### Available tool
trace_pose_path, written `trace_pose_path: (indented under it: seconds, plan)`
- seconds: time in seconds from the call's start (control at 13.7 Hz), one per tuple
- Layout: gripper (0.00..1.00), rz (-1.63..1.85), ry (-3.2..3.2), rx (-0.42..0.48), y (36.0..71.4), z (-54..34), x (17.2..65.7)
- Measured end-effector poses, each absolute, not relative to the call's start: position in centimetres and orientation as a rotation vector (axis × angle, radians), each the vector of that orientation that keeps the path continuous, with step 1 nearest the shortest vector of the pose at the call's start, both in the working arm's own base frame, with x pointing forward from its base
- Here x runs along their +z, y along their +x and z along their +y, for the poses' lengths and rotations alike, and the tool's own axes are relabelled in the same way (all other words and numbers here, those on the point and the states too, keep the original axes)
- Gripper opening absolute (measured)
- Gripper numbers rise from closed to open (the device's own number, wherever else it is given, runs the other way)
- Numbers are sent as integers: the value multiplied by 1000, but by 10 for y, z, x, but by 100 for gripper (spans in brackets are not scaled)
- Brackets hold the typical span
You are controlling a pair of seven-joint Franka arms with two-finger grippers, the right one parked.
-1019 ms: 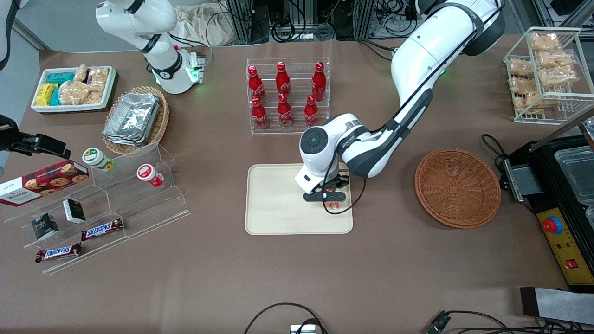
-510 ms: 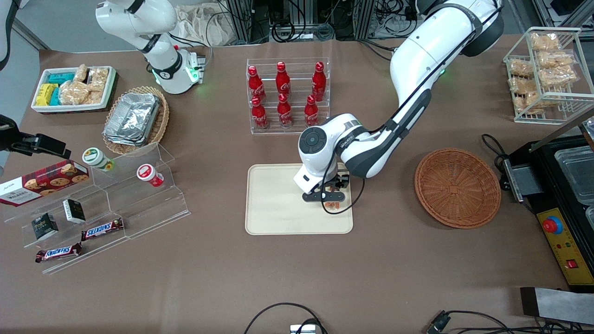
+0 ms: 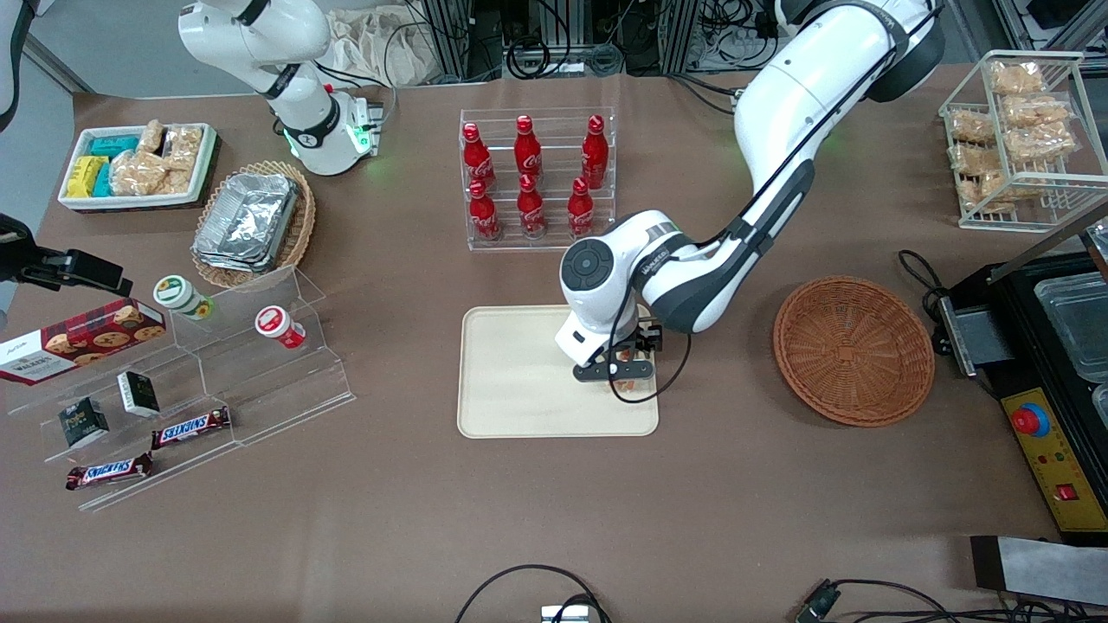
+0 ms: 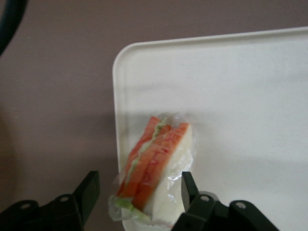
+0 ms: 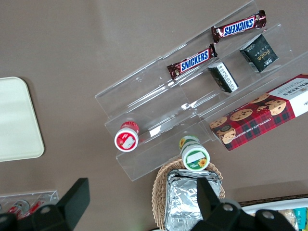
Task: Place sandwich from basket to tray
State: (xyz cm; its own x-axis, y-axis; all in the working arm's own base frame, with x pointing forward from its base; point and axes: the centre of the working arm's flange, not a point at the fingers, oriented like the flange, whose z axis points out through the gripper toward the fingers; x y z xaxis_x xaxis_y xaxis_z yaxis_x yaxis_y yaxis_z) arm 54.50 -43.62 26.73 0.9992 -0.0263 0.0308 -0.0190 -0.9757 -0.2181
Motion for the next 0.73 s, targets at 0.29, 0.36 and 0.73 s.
trace_pose_path:
  seconds: [0.29, 0.36, 0.73]
  plan:
    - [85, -6, -2927, -112, 555, -427, 299]
    - [93, -17, -2927, -130, 557, -425, 309]
    - [100, -172, -2907, -192, 583, -393, 379]
